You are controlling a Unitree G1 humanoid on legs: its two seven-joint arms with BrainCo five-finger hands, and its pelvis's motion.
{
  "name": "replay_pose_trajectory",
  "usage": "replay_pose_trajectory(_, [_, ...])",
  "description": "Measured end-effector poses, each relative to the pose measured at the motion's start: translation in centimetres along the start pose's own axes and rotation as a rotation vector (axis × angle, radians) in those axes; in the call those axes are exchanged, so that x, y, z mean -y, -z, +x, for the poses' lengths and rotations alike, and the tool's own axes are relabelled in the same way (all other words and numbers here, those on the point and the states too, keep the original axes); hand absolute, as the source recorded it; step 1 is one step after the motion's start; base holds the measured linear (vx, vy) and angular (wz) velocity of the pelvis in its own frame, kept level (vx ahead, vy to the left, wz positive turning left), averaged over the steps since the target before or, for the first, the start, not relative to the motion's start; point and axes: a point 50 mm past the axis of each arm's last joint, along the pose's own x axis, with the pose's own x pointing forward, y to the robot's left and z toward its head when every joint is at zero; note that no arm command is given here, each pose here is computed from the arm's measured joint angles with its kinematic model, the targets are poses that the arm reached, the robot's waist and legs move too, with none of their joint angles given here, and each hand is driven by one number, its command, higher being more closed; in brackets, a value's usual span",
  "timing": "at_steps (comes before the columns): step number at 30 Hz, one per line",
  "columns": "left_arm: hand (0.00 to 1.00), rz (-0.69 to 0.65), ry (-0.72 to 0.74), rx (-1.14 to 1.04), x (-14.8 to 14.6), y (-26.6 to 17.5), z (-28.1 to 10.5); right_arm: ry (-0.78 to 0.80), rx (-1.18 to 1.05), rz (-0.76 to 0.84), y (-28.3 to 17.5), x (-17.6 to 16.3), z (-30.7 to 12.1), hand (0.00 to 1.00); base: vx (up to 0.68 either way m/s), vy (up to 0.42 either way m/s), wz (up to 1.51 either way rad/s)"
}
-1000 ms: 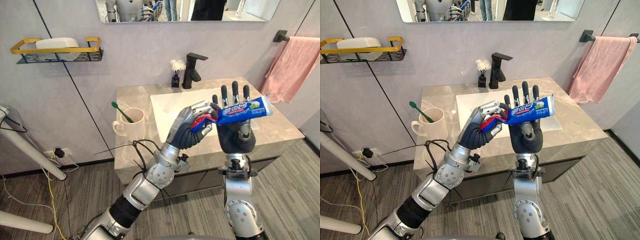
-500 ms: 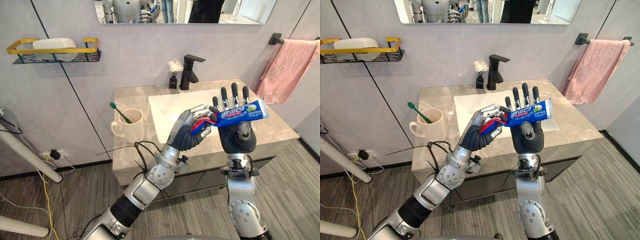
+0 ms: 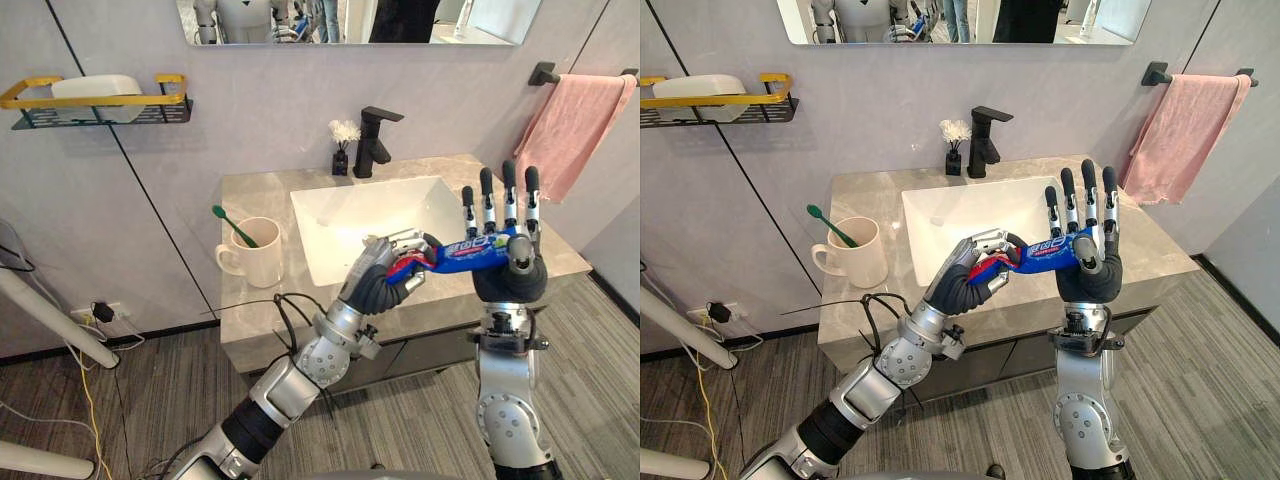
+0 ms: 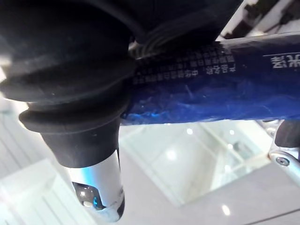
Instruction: Organize washtable
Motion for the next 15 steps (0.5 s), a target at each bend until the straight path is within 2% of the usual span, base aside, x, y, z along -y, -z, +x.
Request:
replay_pose_trajectory(7, [1.0,-0.004,0.015,0.002,0.09,-0.05,0.04,-0.022,0.021,-0.056,-0.62,0.14,0.09,1.0,0.0,0.0,0.0])
replay_pose_trajectory(15, [1.0,-0.014,0.03,0.009,0.3,-0.22,0.12,-0.009,0.059,-0.039,-0.74,0.18,0.05,1.0,0.0,0.0,0.0])
